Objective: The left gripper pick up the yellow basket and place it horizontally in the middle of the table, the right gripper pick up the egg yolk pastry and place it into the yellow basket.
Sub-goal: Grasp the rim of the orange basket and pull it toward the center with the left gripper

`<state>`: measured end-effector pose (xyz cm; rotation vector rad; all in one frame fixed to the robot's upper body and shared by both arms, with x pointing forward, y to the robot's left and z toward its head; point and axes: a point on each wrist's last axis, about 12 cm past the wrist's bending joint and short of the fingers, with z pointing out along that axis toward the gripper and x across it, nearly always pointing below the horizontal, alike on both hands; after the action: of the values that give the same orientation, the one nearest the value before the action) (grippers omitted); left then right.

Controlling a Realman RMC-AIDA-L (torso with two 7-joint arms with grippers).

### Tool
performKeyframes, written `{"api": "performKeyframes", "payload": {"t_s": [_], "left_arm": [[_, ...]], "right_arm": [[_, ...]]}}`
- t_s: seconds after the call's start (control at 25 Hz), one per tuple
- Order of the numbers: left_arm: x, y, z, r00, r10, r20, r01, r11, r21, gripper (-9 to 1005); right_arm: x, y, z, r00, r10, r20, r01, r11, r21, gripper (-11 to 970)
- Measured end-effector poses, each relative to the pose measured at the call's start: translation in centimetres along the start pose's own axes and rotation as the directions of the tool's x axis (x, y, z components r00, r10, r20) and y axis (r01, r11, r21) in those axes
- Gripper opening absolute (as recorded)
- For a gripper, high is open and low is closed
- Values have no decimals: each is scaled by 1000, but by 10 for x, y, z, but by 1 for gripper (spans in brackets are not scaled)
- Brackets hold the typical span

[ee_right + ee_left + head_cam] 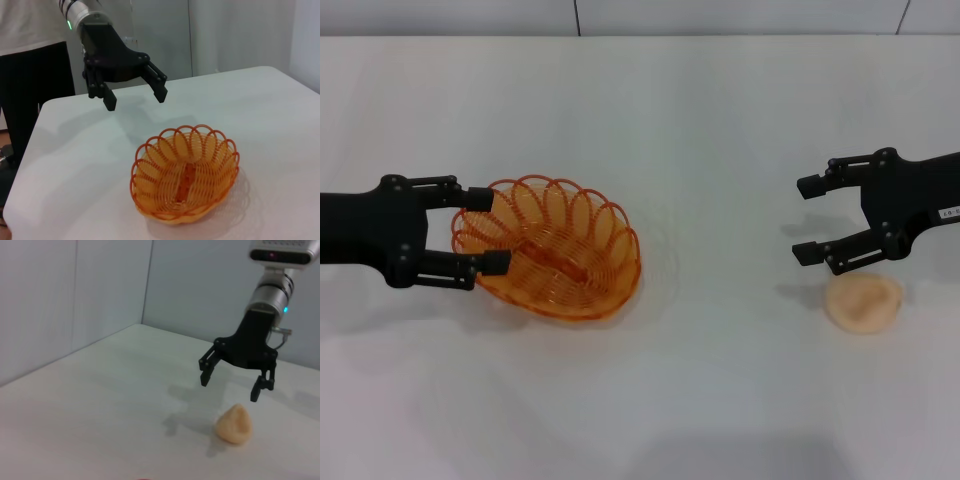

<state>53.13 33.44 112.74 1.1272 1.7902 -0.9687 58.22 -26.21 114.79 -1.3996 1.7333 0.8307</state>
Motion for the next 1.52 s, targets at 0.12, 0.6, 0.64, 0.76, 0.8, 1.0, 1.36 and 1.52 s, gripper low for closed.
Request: {"api": "performKeyframes", "payload": {"t_s": [0.12, 0.6, 0.64, 0.76, 0.8, 1.0, 1.36, 1.52], "left_arm": [[-6, 2, -4, 997, -70, -11, 70, 997, -14, 860], [-34, 13, -34, 924, -374, -83, 356, 917, -179, 859], [-36, 15, -37, 915, -392, -91, 369, 907, -201, 859], [-47, 28, -46, 874, -464, -141, 410, 862, -297, 859], [-49, 32, -47, 865, -478, -156, 412, 852, -322, 859], [-59, 49, -44, 830, -508, -232, 381, 819, -430, 859], [-51, 71, -11, 816, -513, -266, 365, 815, -451, 858], [-41, 74, 14, 812, -514, -276, 370, 820, -437, 858]], "right_arm": [[1, 0, 0, 1000, 1, 1, -1, 1000, 1, 857], [2, 7, -6, 999, -23, 42, 21, 998, 54, 856], [3, 8, -6, 999, -23, 43, 21, 998, 55, 856], [3, 8, -5, 999, -22, 43, 20, 998, 57, 856], [3, 8, -5, 999, -22, 42, 19, 998, 57, 856], [2, 8, -1, 999, -31, 45, 29, 998, 58, 856], [1, 10, 8, 998, -46, 48, 44, 998, 54, 856], [1, 10, 9, 998, -41, 50, 39, 998, 51, 856]]}}
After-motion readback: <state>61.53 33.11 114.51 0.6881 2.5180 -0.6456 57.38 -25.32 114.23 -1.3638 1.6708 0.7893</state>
